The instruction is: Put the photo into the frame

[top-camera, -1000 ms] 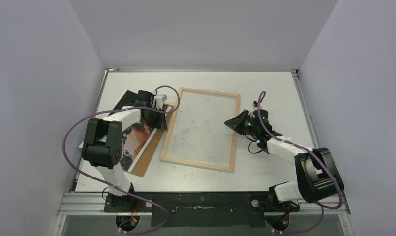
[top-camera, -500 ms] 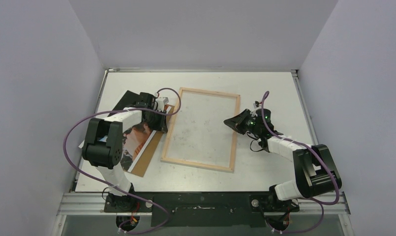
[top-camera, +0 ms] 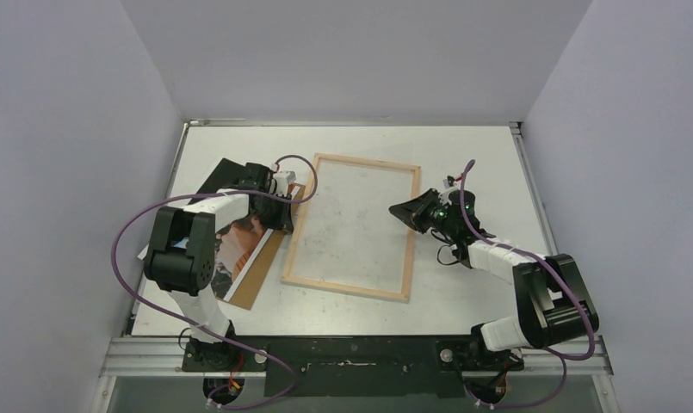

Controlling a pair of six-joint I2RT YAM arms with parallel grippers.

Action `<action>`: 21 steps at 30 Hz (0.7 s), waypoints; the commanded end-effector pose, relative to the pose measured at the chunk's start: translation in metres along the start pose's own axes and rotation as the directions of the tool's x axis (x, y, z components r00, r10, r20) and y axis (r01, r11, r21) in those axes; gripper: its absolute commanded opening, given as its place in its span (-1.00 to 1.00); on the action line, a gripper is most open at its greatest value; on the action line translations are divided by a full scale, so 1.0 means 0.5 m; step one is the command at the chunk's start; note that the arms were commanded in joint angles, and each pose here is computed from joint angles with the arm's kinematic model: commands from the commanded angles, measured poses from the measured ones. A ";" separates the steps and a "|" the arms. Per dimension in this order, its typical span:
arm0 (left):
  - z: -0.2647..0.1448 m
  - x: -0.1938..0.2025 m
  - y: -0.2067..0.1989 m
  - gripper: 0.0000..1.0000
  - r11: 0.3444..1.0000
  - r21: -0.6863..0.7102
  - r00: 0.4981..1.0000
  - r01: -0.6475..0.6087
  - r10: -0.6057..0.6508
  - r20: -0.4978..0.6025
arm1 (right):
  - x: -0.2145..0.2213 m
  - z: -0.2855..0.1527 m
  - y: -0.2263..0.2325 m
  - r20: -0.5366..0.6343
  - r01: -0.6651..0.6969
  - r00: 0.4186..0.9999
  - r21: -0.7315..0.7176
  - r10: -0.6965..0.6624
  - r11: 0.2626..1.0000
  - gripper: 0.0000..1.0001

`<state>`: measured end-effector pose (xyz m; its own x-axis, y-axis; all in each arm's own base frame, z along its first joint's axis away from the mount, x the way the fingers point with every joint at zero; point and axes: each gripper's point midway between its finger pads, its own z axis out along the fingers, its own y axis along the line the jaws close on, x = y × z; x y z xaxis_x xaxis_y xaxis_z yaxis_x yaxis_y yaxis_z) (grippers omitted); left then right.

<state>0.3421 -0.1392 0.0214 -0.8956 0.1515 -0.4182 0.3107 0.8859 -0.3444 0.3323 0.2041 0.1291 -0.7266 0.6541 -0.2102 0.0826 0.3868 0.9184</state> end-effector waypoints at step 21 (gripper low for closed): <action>0.003 0.008 -0.049 -0.75 0.994 0.106 1.000 -0.003 0.001 0.015 | -0.024 -0.025 0.120 0.111 -0.037 0.993 -0.055 0.043 0.998 -0.89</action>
<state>0.3336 -0.1461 0.0169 -0.9011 0.1496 -0.4070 0.3160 0.8694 -0.3799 0.3270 0.2074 0.1479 -0.6769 0.7134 -0.1812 0.1375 0.3644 0.9210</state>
